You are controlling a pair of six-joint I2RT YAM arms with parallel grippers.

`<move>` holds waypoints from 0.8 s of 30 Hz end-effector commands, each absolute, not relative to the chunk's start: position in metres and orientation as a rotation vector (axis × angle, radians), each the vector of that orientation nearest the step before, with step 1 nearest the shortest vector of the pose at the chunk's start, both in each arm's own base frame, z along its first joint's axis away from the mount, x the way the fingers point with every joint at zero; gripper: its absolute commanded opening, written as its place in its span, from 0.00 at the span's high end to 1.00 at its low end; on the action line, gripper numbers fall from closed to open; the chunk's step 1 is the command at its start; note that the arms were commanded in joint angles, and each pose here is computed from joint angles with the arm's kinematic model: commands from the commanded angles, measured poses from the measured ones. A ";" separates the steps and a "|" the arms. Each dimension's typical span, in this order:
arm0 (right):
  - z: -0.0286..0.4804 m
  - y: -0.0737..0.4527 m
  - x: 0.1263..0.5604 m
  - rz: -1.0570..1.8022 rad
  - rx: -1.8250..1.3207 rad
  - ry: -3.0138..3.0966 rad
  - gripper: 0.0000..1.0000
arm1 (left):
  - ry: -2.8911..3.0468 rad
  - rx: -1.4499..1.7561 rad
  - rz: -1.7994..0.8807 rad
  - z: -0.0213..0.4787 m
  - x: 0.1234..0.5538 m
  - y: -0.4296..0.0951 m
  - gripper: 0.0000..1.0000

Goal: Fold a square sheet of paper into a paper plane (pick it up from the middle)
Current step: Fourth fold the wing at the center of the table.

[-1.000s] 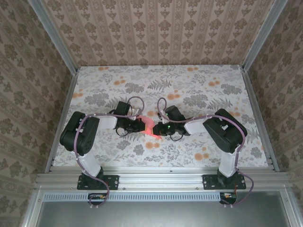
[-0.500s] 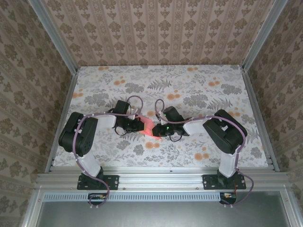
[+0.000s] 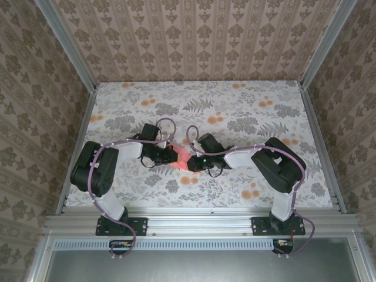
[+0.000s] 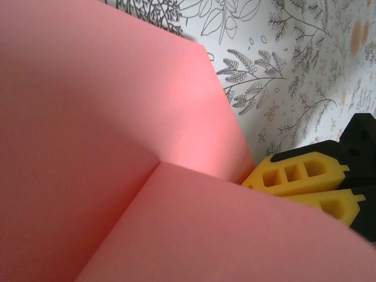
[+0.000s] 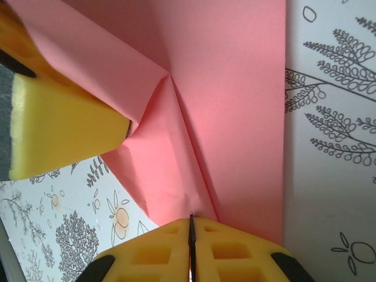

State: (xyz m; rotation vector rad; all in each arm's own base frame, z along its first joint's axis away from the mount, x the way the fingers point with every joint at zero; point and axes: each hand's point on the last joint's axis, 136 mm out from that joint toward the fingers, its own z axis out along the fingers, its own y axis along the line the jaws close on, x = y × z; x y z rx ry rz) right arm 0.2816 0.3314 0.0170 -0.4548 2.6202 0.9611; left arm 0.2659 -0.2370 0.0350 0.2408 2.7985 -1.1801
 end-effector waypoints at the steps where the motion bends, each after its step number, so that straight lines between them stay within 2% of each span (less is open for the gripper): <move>1: 0.001 0.318 0.269 0.826 -0.496 2.707 0.89 | 2.802 0.269 -1.153 0.037 0.265 -0.232 1.00; 4: 0.001 0.319 0.269 0.811 -0.513 2.704 0.88 | 2.807 0.272 -1.142 0.036 0.265 -0.231 1.00; 10: 0.002 0.320 0.269 0.793 -0.532 2.700 0.89 | 2.805 0.266 -1.122 0.038 0.267 -0.230 0.82; 18: -0.001 0.320 0.268 0.763 -0.548 2.705 0.89 | 2.773 0.231 -1.005 0.056 0.273 -0.219 0.72; 21: -0.002 0.321 0.267 0.756 -0.557 2.705 0.89 | 2.760 0.215 -0.956 0.065 0.274 -0.213 0.65; 24: -0.004 0.321 0.266 0.739 -0.573 2.709 0.89 | 2.746 0.198 -0.914 0.075 0.275 -0.208 0.65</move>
